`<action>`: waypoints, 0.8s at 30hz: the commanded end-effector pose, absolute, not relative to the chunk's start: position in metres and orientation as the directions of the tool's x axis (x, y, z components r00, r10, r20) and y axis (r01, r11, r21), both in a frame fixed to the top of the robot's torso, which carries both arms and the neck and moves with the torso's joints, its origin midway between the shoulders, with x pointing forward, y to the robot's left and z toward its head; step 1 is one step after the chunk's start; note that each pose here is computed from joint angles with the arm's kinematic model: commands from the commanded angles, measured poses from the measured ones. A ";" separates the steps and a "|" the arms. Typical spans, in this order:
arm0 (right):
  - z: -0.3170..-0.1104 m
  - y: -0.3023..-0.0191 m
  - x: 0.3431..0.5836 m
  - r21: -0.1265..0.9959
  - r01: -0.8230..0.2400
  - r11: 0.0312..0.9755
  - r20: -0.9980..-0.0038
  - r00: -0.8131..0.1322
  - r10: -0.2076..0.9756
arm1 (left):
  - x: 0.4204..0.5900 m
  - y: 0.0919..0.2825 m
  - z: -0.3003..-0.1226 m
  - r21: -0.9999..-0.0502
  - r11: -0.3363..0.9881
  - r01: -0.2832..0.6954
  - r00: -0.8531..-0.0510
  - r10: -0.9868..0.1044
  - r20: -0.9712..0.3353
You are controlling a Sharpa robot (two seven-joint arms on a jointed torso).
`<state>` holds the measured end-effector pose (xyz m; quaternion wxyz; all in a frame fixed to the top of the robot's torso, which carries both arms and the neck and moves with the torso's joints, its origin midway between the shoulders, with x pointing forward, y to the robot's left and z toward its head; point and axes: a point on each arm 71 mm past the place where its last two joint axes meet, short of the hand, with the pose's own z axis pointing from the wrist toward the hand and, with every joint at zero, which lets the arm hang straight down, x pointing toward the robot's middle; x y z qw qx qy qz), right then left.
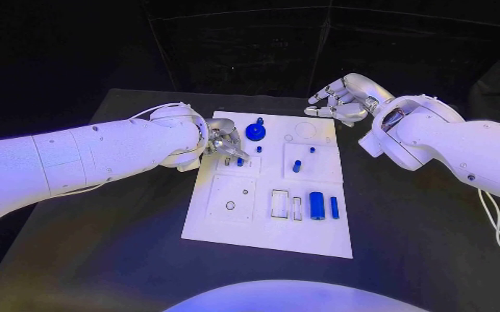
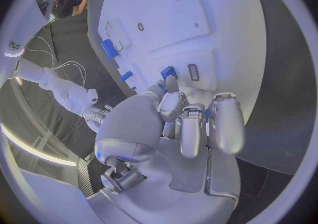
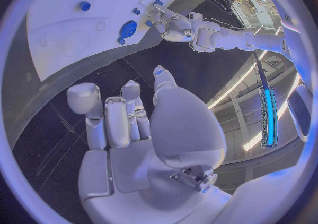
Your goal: Assemble the parts on the task board
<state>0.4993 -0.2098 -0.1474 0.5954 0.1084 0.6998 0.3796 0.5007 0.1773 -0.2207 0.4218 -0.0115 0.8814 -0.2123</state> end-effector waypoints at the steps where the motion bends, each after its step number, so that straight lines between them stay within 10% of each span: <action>1: -0.146 -0.209 0.499 0.660 -0.310 0.684 -0.751 -0.267 0.604 | 0.501 0.178 -0.220 -0.384 0.910 0.155 -0.644 -0.201 -0.738; 24: -0.146 -0.209 0.499 0.660 -0.309 0.684 -0.751 -0.269 0.603 | 0.500 0.178 -0.221 -0.384 0.910 0.158 -0.650 -0.197 -0.734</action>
